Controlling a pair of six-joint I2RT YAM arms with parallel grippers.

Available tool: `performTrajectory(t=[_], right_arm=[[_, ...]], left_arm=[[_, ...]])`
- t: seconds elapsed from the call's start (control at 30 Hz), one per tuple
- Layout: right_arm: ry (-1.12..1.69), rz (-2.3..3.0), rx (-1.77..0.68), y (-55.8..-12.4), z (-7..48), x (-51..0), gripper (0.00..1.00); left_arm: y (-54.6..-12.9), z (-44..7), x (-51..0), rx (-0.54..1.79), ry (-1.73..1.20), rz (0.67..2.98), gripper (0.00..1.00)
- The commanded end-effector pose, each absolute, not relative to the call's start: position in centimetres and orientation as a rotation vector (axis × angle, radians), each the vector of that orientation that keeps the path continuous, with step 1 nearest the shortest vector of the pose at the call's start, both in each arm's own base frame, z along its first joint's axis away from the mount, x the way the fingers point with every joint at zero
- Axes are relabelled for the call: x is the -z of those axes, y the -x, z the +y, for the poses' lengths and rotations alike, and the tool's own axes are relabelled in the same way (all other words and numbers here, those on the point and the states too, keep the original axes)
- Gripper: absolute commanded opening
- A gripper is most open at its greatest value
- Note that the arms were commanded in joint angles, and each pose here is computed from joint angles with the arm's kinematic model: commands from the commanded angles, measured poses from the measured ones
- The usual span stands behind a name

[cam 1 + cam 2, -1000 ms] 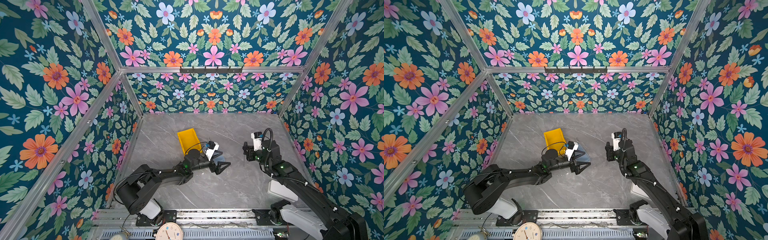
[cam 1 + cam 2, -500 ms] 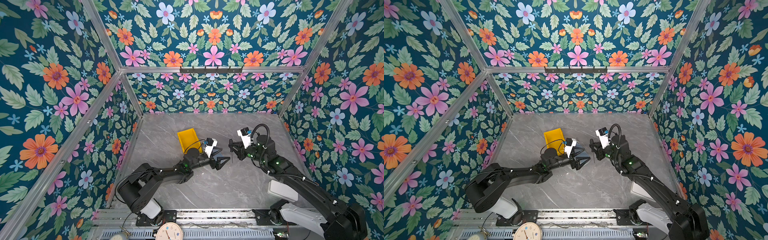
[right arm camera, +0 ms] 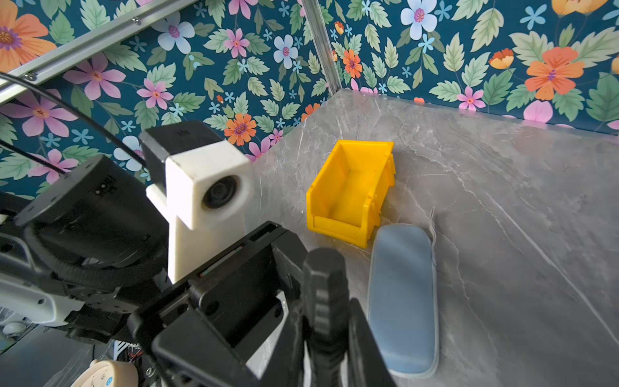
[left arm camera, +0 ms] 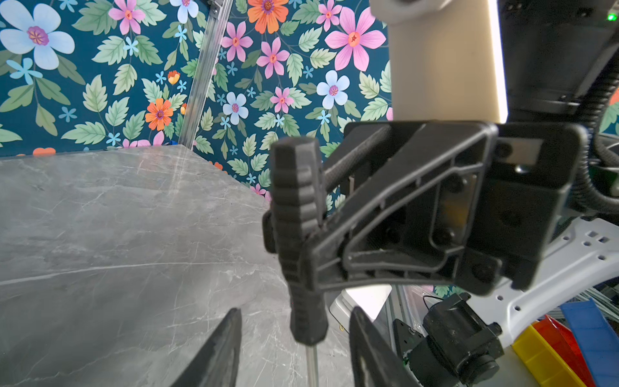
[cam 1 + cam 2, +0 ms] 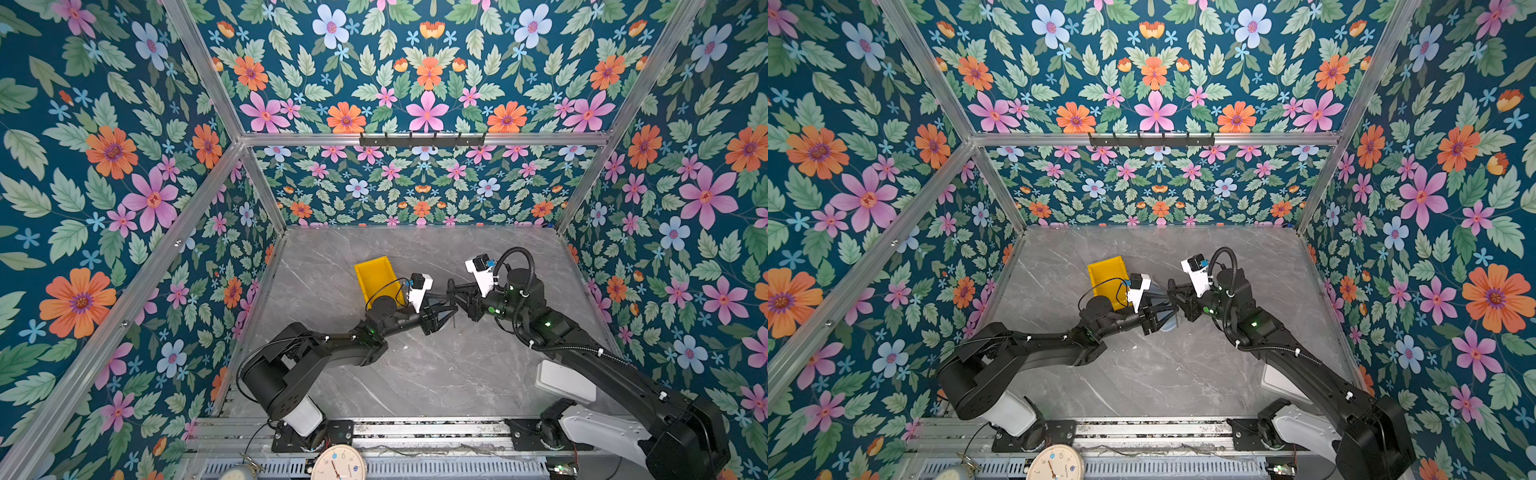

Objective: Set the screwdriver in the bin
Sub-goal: 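Carry the screwdriver toward the left gripper and close the left gripper on its handle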

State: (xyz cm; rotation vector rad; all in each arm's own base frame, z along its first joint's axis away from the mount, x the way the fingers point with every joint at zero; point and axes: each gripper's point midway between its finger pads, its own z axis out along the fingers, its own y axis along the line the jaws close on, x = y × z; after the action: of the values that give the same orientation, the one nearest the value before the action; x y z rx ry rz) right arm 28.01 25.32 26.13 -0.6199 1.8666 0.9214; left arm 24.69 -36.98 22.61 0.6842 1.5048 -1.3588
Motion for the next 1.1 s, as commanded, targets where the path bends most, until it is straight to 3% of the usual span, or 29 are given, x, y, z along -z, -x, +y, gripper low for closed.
performTrajectory(t=[0.0,0.13,0.5,0.6,0.7,0.9,0.97,1.07], right_arm=[[0.625,1.811,-0.948,-28.1,25.8,-27.4,0.0],[0.626,1.822,-0.961,-28.0,25.9,-27.2,0.0],[0.625,1.837,-0.957,-27.8,25.8,-26.8,0.0],[0.623,1.835,-0.956,-27.8,25.7,-26.8,0.0],[0.623,1.83,-0.953,-27.7,25.7,-27.0,0.34],[0.627,1.815,-0.943,-27.6,25.5,-27.4,0.81],[0.627,1.808,-0.934,-27.6,25.4,-27.5,0.92],[0.644,1.795,-0.922,-27.5,25.4,-27.7,0.96]], left_arm=[[-24.6,-37.0,-23.7,1.386,-0.681,1.457,0.45],[-24.7,-37.0,-23.9,1.393,-0.674,1.451,0.41],[-24.7,-36.9,-23.7,1.381,-0.672,1.453,0.04],[-24.8,-36.7,-23.7,1.372,-0.662,1.456,0.0],[-25.0,-36.4,-23.6,1.355,-0.646,1.46,0.0],[-26.2,-34.7,-23.4,1.245,-0.55,1.495,0.0],[-26.9,-33.7,-23.1,1.178,-0.496,1.527,0.0],[-28.3,-31.8,-22.4,1.063,-0.392,1.602,0.0]])
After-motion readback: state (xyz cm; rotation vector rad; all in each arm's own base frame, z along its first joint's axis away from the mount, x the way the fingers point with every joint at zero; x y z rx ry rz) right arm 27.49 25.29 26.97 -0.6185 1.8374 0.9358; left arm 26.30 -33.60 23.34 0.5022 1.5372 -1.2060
